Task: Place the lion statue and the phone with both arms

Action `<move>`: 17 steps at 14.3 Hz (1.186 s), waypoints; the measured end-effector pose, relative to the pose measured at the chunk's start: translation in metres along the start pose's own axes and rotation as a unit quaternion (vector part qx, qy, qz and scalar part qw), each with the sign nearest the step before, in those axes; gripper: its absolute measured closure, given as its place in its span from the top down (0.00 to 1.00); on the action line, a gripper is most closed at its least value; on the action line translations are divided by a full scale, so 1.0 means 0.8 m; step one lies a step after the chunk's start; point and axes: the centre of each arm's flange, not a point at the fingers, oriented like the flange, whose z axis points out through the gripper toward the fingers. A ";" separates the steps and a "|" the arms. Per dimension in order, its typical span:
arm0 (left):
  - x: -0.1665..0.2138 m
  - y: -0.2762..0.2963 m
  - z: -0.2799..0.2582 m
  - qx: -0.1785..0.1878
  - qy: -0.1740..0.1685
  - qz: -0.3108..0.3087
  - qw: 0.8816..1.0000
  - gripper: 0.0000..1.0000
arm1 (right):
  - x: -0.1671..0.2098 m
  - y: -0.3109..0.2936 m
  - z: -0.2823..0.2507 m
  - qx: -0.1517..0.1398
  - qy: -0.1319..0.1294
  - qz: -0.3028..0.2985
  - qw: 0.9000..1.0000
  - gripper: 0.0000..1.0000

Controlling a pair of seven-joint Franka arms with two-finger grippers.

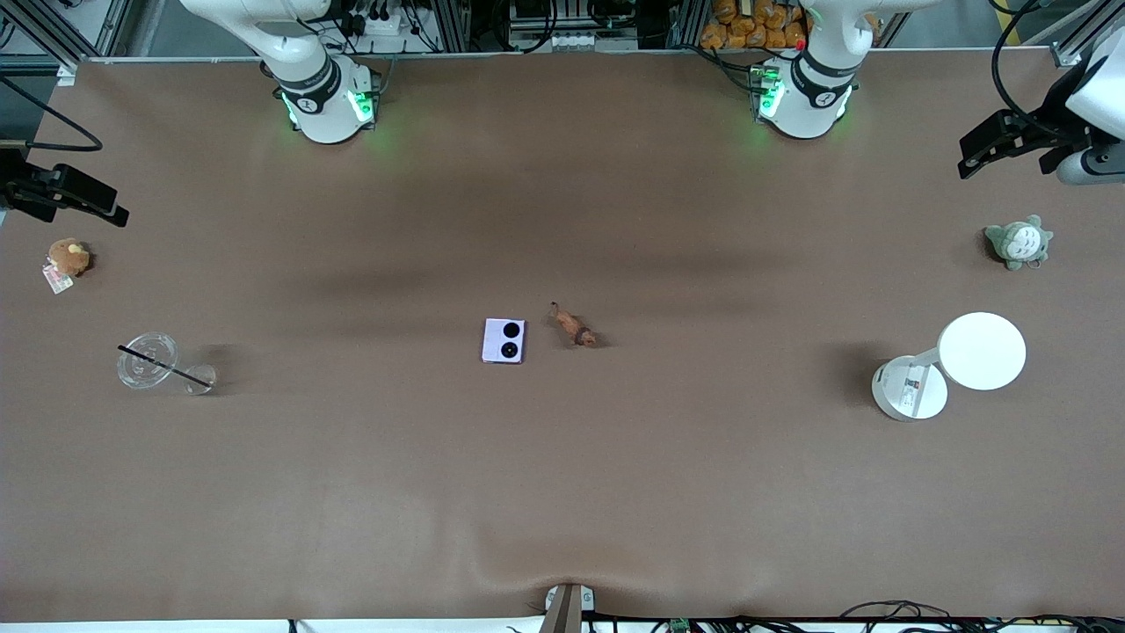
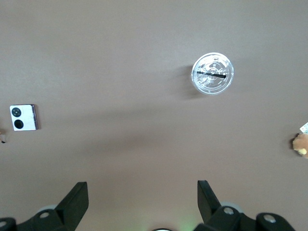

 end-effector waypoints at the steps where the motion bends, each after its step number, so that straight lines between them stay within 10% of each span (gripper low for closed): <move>1: 0.001 0.001 -0.001 0.000 0.000 0.001 1.000 1.00 | -0.001 -0.003 -0.002 -0.003 0.002 -0.002 1.000 1.00; 17: 0.031 0.012 0.005 0.000 -0.009 0.009 1.000 1.00 | -0.008 -0.013 -0.021 -0.006 0.001 -0.009 1.000 1.00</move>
